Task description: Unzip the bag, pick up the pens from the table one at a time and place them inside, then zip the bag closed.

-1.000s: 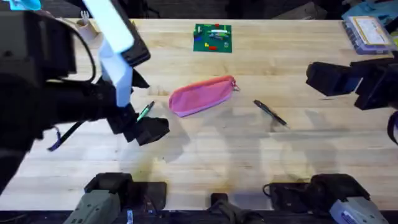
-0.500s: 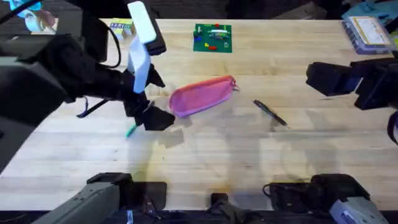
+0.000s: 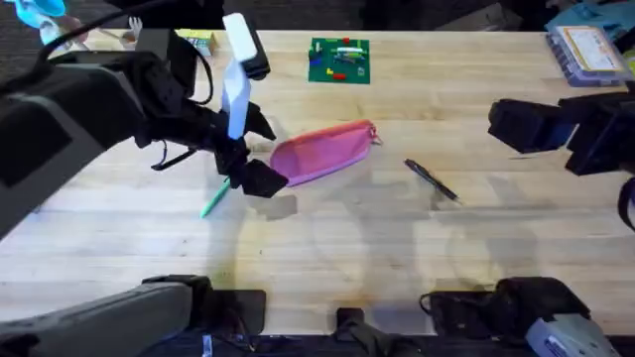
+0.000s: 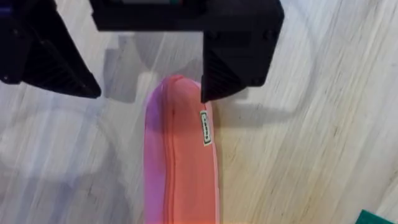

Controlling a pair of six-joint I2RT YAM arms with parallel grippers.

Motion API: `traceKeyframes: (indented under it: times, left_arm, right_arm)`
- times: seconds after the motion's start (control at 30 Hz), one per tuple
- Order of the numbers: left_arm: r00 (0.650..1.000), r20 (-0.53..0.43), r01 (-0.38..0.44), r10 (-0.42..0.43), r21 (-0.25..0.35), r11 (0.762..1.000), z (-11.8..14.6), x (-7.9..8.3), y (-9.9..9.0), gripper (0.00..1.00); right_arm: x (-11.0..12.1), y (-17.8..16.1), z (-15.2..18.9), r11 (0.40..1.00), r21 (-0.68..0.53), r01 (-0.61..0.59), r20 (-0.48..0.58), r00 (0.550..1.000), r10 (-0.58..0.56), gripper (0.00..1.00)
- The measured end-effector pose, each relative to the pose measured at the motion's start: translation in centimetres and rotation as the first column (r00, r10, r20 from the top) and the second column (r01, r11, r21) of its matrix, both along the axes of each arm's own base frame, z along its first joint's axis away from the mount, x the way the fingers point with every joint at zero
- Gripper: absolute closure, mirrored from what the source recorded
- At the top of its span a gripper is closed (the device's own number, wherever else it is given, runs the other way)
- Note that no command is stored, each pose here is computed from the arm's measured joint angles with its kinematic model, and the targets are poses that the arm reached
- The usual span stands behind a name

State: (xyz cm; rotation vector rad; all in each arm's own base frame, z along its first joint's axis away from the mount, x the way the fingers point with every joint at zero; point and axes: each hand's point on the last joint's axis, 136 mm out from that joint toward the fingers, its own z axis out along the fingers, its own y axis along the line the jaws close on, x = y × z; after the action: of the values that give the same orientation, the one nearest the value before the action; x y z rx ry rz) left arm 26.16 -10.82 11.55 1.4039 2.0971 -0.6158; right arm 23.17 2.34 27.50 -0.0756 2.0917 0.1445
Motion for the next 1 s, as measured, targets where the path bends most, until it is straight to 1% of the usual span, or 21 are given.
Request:
traceKeyframes:
  times: [0.07,0.13,0.17,0.27,0.3,0.33,0.37,0.4,0.43,0.47,0.83,1.0]
  left_arm:
    - [1.000,-0.005,0.002,-0.002,-0.009,1.000,-0.17,0.12,-0.12,0.004]
    - [1.000,-0.008,0.004,-0.004,-0.016,1.000,-0.22,0.17,-0.22,0.086]
    - [1.000,0.000,0.006,-0.006,-0.024,1.000,-0.09,0.31,-0.33,0.297]
    - [1.000,0.009,0.007,-0.007,-0.025,1.000,-0.04,0.47,-0.34,0.497]
    - [1.000,0.014,0.006,-0.006,-0.025,1.000,-0.01,0.58,-0.34,0.581]
    - [1.000,0.017,0.006,-0.005,-0.024,1.000,0.00,0.65,-0.32,0.687]
    - [1.000,0.023,0.007,-0.007,-0.023,1.000,0.02,0.75,-0.31,0.819]
    - [1.000,0.026,0.009,-0.008,-0.022,1.000,0.00,0.80,-0.30,0.919]
    - [1.000,0.026,0.009,-0.008,-0.022,1.000,-0.04,0.86,-0.31,0.947]
    - [1.000,0.025,0.009,-0.008,-0.023,1.000,-0.07,0.88,-0.31,0.953]
    - [1.000,0.027,0.009,-0.008,-0.024,1.000,-0.07,0.93,-0.32,0.957]
    - [1.000,0.027,0.009,-0.008,-0.023,1.000,-0.07,0.93,-0.31,0.957]
  right_arm:
    - [0.00,0.00,0.00,1.000,0.000,0.000,0.000,1.000,0.000,0.005]
    - [0.00,0.00,0.00,1.000,0.000,0.000,0.000,1.000,0.000,0.004]
    - [0.00,0.00,0.00,1.000,0.000,0.000,0.000,1.000,0.000,0.004]
    - [-0.01,0.00,0.00,1.000,0.000,0.000,0.000,1.000,0.000,0.004]
    - [0.00,0.00,0.00,1.000,0.000,0.000,0.000,1.000,0.000,0.004]
    - [0.00,0.00,0.00,1.000,0.000,0.000,0.000,1.000,0.000,0.003]
    - [0.00,0.00,0.00,1.000,0.000,0.000,0.000,1.000,0.000,0.004]
    - [0.00,0.00,0.00,1.000,0.000,0.000,0.000,1.000,0.000,0.004]
    - [0.00,0.00,0.00,1.000,0.000,0.000,0.000,1.000,0.000,0.004]
    - [0.00,0.00,-0.01,1.000,0.000,0.000,-0.001,1.000,0.000,0.004]
    - [0.03,0.00,0.03,1.000,0.000,0.000,0.002,1.000,0.000,0.004]
    - [0.02,0.00,0.03,0.999,0.036,0.021,-0.005,1.000,-0.021,0.004]
